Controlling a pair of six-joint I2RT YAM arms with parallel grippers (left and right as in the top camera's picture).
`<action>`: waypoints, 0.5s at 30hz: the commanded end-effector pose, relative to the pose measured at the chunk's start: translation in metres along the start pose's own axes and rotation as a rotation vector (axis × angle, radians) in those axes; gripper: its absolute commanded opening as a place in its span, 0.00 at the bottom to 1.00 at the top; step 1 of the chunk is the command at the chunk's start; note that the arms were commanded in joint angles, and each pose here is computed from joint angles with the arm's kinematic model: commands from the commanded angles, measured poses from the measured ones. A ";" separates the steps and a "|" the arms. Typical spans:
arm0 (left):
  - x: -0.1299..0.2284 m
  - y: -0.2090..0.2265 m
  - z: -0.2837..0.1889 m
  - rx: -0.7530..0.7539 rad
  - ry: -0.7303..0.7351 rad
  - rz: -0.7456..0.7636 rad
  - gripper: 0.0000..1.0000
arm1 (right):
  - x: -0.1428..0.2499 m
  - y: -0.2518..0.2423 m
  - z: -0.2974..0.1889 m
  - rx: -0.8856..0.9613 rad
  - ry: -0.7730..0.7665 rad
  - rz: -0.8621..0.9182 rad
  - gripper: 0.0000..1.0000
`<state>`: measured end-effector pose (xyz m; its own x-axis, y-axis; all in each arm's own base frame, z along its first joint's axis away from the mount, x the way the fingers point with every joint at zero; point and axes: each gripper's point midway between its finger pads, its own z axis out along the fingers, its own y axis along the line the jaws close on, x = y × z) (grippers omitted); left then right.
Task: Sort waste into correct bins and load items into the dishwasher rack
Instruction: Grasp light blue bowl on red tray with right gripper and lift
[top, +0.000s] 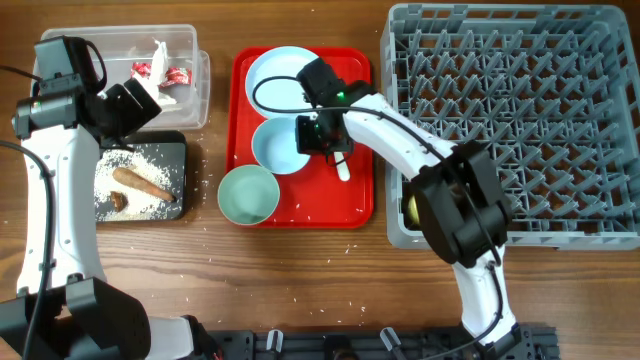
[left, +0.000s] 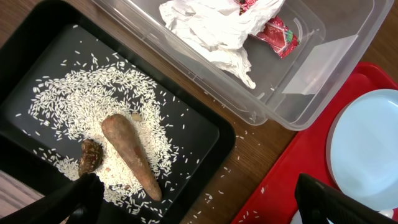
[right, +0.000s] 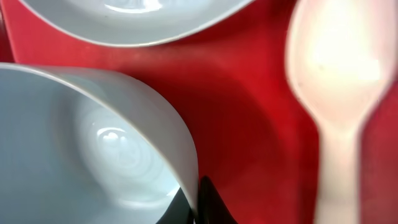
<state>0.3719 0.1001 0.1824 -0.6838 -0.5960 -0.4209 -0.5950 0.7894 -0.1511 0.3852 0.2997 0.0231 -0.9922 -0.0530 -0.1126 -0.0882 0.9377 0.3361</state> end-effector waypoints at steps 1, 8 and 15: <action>-0.004 0.001 0.001 -0.005 -0.007 -0.006 1.00 | -0.024 -0.001 -0.063 0.020 -0.138 -0.066 0.04; -0.004 0.001 0.001 -0.005 -0.007 -0.006 1.00 | -0.059 -0.049 -0.226 0.343 -0.587 -0.041 0.04; -0.004 0.001 0.001 -0.005 -0.007 -0.006 1.00 | -0.086 -0.104 -0.307 0.699 -0.795 -0.097 0.04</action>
<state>0.3719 0.1001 0.1824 -0.6838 -0.5960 -0.4209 -0.5950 0.7894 -0.1511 0.4487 0.1315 0.2590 -0.6630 -0.0213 -0.7483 0.1085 0.9863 -0.1242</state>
